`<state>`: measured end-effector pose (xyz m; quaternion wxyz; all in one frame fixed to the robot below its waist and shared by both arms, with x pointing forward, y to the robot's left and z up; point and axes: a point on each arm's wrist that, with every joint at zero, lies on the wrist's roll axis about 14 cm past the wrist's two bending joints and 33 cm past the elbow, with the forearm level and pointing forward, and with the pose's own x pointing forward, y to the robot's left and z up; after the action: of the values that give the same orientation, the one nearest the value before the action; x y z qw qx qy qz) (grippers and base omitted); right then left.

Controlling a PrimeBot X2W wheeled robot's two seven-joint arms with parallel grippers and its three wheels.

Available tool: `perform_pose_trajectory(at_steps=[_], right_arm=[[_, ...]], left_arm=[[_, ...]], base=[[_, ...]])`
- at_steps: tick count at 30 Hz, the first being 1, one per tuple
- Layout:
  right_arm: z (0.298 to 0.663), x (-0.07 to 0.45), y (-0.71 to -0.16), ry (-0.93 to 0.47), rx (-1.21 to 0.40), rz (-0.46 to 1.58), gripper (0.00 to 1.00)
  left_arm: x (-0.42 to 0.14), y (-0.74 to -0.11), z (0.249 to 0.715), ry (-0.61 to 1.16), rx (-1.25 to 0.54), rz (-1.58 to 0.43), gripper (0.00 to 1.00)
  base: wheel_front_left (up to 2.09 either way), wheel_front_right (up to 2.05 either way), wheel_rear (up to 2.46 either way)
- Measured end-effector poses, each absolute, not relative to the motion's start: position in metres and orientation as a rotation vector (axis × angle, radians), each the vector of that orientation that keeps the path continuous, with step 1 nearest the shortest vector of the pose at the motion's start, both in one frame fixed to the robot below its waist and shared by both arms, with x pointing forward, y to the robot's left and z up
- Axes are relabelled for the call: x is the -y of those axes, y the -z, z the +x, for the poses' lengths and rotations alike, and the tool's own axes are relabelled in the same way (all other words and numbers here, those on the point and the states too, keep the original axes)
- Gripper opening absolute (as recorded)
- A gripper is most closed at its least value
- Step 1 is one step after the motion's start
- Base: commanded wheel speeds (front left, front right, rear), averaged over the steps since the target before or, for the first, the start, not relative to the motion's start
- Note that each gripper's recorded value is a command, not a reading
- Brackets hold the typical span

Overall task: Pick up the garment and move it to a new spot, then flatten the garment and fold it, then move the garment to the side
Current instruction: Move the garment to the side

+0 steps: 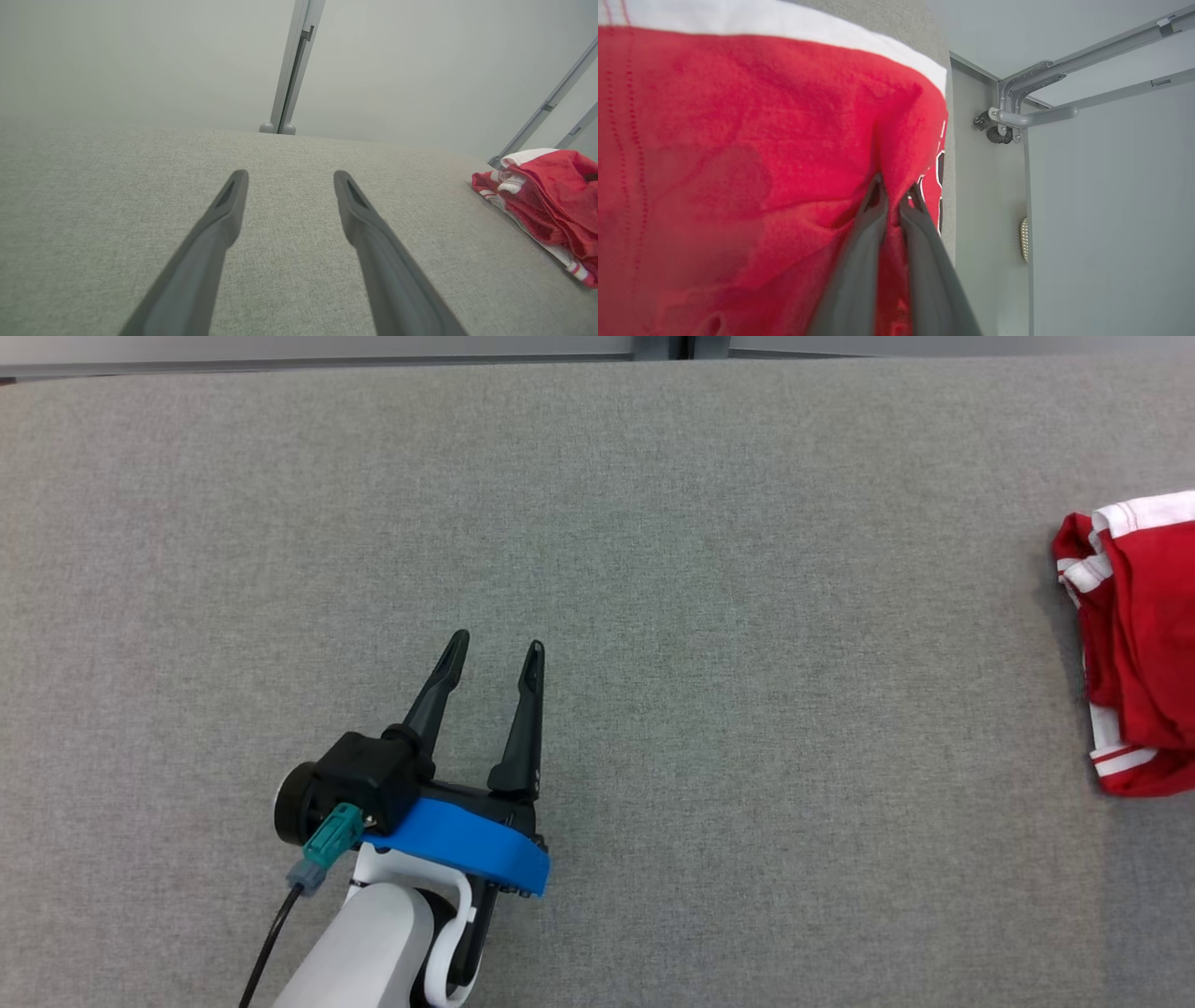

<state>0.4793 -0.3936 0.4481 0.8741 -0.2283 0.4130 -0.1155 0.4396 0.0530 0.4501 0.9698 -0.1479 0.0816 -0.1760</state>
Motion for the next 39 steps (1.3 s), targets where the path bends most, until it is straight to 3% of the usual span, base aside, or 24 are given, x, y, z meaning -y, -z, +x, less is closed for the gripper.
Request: perform_pose_trajectory(at_steps=[2,3,5,6,13,18,39], right_arm=[[0.483,0.391,-0.445,0.24,-0.852,-0.493,0.0],[0.483,0.392,-0.445,0.25,-0.845,-0.493,0.05],[0.482,0.396,-0.443,0.277,-0.842,-0.473,0.48],[0.48,0.397,-0.441,0.287,-0.849,-0.475,1.0],[0.475,0.391,-0.436,0.309,-0.824,-0.455,1.0],[0.482,0.377,-0.451,0.295,-0.722,-0.435,1.0],[0.502,0.251,-0.576,0.064,-0.012,-0.185,1.0]], left_arm=[[-0.051,-0.45,0.441,0.36,-0.165,-0.3,1.0],[-0.051,-0.448,0.441,0.361,-0.17,-0.299,1.0],[-0.05,-0.445,0.441,0.364,-0.178,-0.297,1.0],[-0.049,-0.445,0.441,0.366,-0.178,-0.295,1.0],[-0.049,-0.446,0.446,0.372,-0.172,-0.284,1.0],[-0.052,-0.452,0.45,0.366,-0.16,-0.28,1.0],[-0.105,-0.511,0.44,0.203,0.007,-0.286,1.0]], base=[[0.0,0.0,0.0],[0.0,0.0,0.0],[0.0,0.0,0.0],[0.0,0.0,0.0],[0.0,0.0,0.0],[0.0,0.0,0.0],[0.0,0.0,0.0]])
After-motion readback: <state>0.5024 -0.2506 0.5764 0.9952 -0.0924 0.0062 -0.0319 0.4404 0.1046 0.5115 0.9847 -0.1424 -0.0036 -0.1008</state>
